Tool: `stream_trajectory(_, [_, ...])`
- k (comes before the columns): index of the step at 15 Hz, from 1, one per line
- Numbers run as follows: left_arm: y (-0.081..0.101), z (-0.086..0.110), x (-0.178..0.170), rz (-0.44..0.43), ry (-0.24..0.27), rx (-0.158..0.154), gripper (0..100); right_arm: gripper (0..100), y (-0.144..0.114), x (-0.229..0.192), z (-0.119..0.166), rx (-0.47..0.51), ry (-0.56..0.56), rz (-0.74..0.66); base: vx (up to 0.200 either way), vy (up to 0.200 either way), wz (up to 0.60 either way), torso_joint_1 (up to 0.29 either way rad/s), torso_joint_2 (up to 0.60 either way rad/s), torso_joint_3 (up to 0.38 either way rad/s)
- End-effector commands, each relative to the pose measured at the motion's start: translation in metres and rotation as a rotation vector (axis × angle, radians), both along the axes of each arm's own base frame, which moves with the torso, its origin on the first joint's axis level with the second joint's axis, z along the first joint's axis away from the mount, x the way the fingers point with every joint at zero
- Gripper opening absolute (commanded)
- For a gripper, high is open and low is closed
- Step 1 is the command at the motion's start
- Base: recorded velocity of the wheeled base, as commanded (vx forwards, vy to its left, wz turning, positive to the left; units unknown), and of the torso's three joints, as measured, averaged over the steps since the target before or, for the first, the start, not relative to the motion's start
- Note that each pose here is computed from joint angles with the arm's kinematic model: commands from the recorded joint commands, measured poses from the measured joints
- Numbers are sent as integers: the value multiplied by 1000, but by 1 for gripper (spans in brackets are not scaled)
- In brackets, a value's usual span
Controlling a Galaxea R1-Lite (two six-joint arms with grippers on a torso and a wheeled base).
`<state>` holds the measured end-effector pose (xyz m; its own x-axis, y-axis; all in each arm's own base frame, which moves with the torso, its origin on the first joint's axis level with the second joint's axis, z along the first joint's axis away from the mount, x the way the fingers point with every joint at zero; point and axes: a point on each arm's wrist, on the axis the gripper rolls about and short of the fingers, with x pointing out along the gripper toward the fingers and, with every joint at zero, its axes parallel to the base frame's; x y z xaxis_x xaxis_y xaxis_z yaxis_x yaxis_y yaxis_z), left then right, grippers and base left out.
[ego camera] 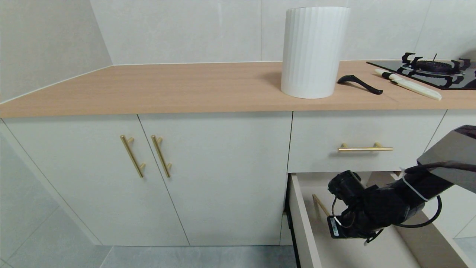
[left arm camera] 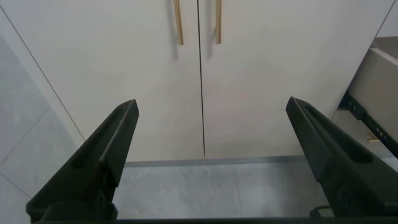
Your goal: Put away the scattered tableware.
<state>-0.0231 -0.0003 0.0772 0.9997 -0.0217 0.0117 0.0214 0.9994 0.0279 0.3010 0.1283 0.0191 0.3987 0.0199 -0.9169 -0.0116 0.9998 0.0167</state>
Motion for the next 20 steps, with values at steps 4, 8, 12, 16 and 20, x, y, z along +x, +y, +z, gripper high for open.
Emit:
stream_trajectory(4, [0,0,0,0,-1,0,100,0,-3,4,-35,-47,53,-21,0,0,0,0,0,0])
stream_trajectory(8, [0,0,0,0,-1,0,100,0,-7,5,-39,-50,47,-34,0,0,0,0,0,0])
stream_trajectory(12, [0,0,0,0,-1,0,100,100,-7,6,-40,-51,48,-35,0,0,0,0,0,0])
stream_trajectory(16, [0,0,0,2,-1,0,100,100,-7,6,-32,-35,21,-36,0,0,0,0,0,0])
stream_trajectory(20, [0,0,0,0,-1,0,100,100,-10,-2,6,3,-70,-35,0,0,0,0,0,0])
